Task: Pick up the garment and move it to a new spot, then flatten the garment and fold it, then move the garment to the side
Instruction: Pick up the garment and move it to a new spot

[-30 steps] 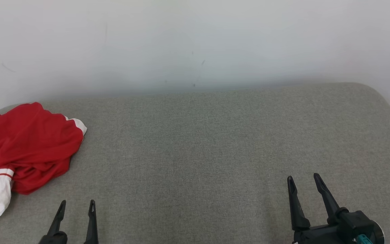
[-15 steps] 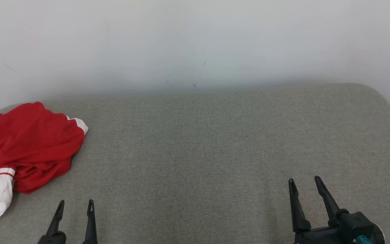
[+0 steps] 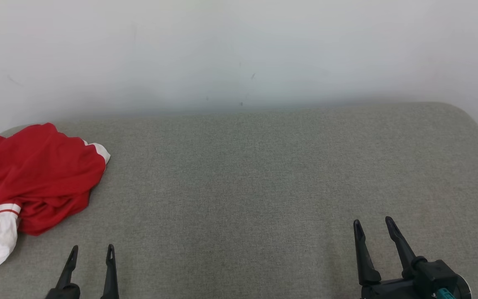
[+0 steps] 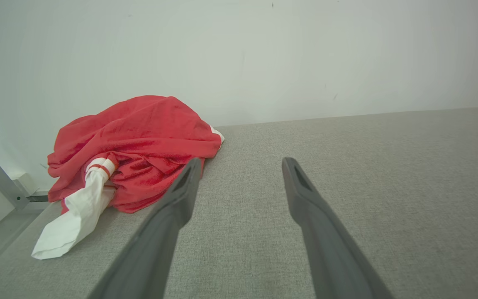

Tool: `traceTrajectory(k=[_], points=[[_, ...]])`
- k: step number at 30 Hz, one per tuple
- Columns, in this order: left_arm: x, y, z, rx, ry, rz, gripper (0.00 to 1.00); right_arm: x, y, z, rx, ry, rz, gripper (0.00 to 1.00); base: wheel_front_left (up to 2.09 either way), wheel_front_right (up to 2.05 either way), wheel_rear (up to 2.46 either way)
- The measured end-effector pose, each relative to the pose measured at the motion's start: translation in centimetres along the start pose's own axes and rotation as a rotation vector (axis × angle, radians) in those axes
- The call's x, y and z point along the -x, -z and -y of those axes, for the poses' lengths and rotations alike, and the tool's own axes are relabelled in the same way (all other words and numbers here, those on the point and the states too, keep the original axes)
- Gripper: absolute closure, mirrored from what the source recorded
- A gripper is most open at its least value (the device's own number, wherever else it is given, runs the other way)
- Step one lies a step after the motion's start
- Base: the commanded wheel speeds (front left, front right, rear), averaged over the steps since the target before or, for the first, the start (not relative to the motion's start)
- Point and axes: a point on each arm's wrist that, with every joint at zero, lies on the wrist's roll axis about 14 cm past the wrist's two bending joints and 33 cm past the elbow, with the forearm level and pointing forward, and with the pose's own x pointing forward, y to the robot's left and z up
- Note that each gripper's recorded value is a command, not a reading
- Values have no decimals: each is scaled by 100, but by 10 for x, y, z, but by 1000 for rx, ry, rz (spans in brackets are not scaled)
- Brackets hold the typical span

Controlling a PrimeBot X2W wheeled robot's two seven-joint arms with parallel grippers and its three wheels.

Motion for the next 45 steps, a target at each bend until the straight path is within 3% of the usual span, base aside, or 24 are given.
traceTrajectory(k=[20,45], points=[[14,1,-22,-9,-66,-6,0,-9,5,-18,-14,-55,-13,0,0,0,0],[103,8,-112,-5,-393,-27,0,-34,17,-114,-46,-340,-49,0,0,0,0]])
